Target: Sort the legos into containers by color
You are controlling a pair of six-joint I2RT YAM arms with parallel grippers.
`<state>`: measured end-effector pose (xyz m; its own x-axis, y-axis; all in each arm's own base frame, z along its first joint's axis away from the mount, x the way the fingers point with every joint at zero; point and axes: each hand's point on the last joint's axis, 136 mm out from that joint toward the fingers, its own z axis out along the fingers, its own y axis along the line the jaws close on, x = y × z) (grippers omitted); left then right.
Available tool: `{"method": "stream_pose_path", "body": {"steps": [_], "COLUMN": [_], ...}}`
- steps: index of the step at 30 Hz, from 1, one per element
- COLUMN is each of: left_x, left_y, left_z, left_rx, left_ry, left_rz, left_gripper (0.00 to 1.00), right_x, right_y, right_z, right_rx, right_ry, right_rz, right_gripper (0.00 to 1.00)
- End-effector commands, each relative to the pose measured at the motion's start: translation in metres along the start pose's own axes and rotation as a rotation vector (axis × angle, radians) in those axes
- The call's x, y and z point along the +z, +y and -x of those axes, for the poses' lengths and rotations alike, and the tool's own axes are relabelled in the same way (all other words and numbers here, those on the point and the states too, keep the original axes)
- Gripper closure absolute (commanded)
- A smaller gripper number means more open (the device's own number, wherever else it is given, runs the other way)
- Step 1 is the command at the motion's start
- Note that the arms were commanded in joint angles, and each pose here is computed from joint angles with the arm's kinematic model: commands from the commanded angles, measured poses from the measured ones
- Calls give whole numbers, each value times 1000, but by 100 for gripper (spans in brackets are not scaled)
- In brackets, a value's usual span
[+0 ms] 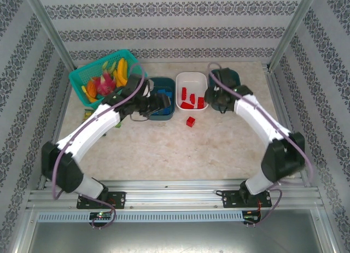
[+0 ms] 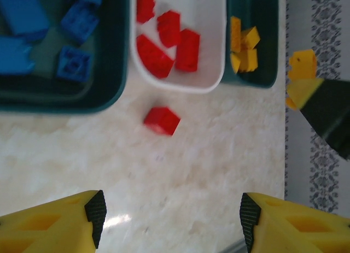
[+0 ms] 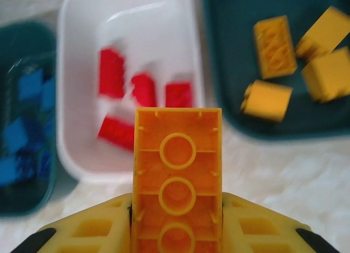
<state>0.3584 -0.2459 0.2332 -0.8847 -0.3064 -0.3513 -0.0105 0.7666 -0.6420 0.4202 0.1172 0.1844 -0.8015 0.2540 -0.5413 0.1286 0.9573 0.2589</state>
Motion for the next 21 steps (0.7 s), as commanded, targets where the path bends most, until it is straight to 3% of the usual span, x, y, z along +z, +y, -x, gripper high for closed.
{"method": "stream_pose_path", "body": {"steps": [1,9,21], "left_x": [19,78,124], "left_y": [-40,-70,-78], "left_z": [28,67,81], "left_rx": [62,92,105], "left_ry": [-33,-4,34], "left_rz": [-96,-136,-132], "left_gripper": [32,31,31], "right_x": [35,115,186], "right_y": [-11,-45,-77], "right_z": [25,87,98], "right_rx": [-20,122,233], "right_ry": [55,80,134], "right_rz": [11,-40,-59], "right_gripper": [75,75,70]}}
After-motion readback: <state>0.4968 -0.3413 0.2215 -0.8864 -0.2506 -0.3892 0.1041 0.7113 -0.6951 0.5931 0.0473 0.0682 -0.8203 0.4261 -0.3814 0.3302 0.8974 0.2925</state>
